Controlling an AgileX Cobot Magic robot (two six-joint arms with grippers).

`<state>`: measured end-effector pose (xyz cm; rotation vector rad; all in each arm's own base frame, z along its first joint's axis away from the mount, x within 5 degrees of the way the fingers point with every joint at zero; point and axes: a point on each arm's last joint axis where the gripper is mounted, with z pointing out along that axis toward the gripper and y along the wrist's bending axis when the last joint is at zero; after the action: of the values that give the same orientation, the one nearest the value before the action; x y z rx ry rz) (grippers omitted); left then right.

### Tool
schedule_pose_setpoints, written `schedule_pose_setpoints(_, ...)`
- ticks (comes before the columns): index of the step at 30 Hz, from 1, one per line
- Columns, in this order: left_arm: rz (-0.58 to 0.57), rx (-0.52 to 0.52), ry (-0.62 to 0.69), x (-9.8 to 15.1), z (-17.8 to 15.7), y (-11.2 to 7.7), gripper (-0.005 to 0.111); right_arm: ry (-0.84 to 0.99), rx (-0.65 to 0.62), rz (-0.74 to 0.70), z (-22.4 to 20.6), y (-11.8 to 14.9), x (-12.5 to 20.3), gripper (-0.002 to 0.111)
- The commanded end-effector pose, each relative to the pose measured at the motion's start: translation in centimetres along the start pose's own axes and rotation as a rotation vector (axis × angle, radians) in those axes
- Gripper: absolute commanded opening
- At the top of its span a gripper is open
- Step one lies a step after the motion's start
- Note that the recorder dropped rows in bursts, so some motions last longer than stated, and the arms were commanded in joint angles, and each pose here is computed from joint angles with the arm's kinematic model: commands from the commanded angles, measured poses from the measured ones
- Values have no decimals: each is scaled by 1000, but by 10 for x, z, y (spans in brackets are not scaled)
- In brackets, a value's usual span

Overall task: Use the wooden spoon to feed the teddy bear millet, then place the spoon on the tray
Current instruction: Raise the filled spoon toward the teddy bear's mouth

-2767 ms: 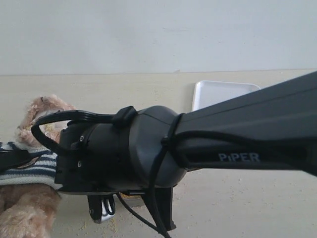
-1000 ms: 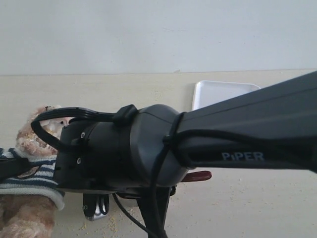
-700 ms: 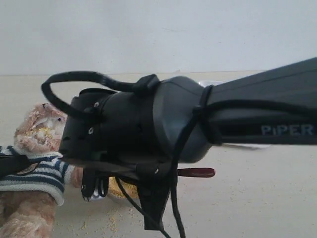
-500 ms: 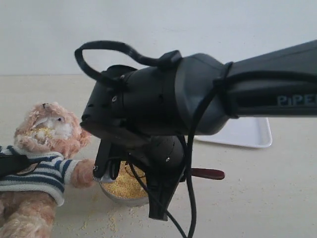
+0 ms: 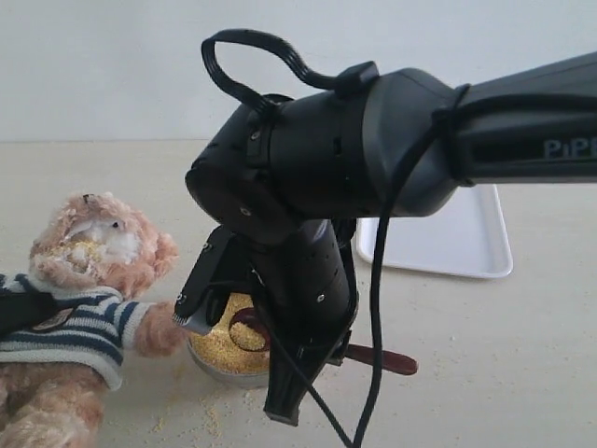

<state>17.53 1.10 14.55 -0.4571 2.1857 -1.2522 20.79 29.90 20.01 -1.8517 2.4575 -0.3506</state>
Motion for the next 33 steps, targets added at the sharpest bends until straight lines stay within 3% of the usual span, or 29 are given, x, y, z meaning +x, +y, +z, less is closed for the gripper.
schedule_pose_setpoints(1, 19, 62, 35, 3, -1, -6, 5, -27, -29, 11, -4, 1, 0, 0)
schedule_pose_setpoints(14, -25, 70, 105, 26, -1, -4, 5, -116, -3, 30, -36, -4, 12, 0)
schedule_pose_setpoints(22, -37, -9, 111, 32, -1, 3, 5, -181, 15, 50, -59, -6, 22, 0)
schedule_pose_setpoints(27, -48, -11, 111, 32, -1, 3, 5, -195, -6, 70, -60, -5, 22, 0)
schedule_pose_setpoints(33, -50, -11, 106, 31, -1, 3, 5, -334, -79, 114, -70, -1, 9, 0)
